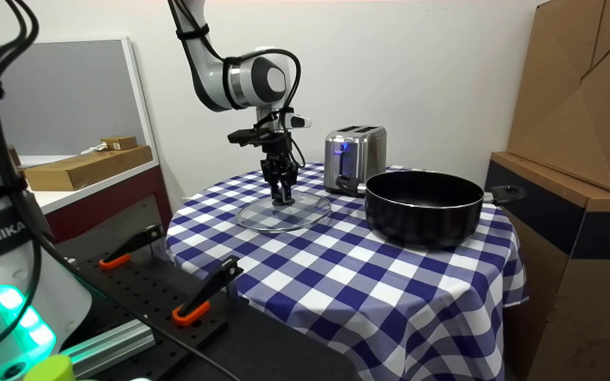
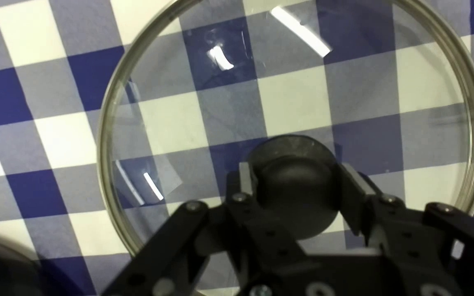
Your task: Pick up the glass lid from the table and put it on the black pot.
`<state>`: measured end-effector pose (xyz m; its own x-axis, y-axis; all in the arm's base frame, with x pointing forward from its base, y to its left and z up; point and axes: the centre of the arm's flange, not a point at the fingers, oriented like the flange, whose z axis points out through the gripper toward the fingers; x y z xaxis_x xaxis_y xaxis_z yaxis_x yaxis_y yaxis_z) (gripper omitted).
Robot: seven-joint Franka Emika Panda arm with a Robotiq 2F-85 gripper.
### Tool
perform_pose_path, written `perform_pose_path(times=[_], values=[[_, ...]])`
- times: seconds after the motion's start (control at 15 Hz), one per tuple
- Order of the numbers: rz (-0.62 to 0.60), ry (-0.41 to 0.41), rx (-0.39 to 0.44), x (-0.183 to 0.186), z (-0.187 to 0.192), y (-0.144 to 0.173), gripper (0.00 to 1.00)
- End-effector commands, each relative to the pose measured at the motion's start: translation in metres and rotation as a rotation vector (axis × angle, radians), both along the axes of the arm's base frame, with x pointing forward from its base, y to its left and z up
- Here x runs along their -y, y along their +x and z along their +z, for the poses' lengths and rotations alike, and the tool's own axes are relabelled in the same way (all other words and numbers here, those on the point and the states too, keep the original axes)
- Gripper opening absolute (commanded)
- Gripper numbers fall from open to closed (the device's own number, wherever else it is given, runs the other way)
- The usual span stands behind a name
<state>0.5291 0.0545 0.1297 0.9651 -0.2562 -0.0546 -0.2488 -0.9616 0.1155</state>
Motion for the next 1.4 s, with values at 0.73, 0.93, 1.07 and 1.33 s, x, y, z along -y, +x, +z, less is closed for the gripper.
perform_pose_path(times=[0.73,0.93,1.07,1.33], values=[[-0.015,0.115,0.152,0.03,0.228,0.005,0.25],[-0.104,0.093,0.213,0.081,0.262,0.011,0.25],[-0.176,0.081,0.245,0.125,0.274,0.012,0.25],[-0.317,0.058,0.259,0.209,0.276,0.009,0.25]])
